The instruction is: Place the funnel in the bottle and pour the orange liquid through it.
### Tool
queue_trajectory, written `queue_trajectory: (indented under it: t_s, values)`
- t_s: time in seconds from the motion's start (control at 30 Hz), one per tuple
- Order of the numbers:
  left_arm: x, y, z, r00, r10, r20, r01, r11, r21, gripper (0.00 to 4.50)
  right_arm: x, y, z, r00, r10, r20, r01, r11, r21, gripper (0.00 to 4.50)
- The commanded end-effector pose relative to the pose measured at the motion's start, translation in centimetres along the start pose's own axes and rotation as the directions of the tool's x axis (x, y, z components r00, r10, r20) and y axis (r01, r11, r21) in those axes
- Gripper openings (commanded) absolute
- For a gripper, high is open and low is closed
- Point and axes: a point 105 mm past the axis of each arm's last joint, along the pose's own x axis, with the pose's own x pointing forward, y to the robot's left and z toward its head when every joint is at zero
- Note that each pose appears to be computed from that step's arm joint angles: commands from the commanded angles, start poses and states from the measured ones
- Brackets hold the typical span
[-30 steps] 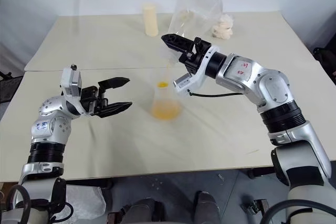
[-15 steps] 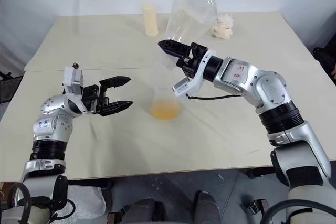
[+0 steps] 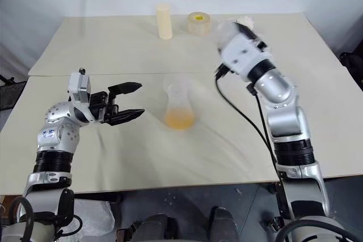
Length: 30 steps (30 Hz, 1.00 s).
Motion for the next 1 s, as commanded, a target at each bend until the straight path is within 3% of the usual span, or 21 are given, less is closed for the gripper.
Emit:
queue_trajectory:
  t_s: [0.03, 0.27, 0.43, 0.6, 0.8, 1.0]
  values:
    - [0.3, 0.1, 0.7, 1.0, -0.016, 0.007, 0.016, 1.0, 0.027, 4.5, -1.4, -3.9, -1.5, 0.986, -0.143, -0.081, 0.16, 0.945, 0.284, 2.47]
    - [0.5, 0.0, 0.7, 1.0, -0.025, 0.002, 0.025, 0.999, 0.02, 4.5, -6.1, -7.7, -9.4, 0.887, -0.31, -0.342, 0.451, 0.74, 0.499, 2.47]
    - [0.4, -0.1, 0.6, 1.0, -0.027, -0.001, 0.027, 0.999, 0.016, 4.5, -7.3, -7.7, -11.0, 0.872, -0.323, -0.368, 0.485, 0.67, 0.562, 2.47]
    - [0.1, -0.2, 0.6, 1.0, -0.02, -0.016, 0.02, 1.0, 0.008, 4.5, -7.9, -6.8, -11.4, 0.876, -0.308, -0.372, 0.478, 0.663, 0.577, 2.47]
    - [-0.2, -0.1, 0.4, 0.999, 0.011, -0.047, -0.011, 1.0, -0.009, 4.5, -7.8, -6.1, -10.0, 0.909, -0.278, -0.312, 0.415, 0.686, 0.598, 4.45]
    - [-0.6, 0.8, 0.2, 0.991, 0.1, -0.093, -0.104, 0.994, -0.04, 4.5, -7.4, -6.7, -7.2, 0.934, -0.285, -0.216, 0.357, 0.754, 0.551, 4.48]
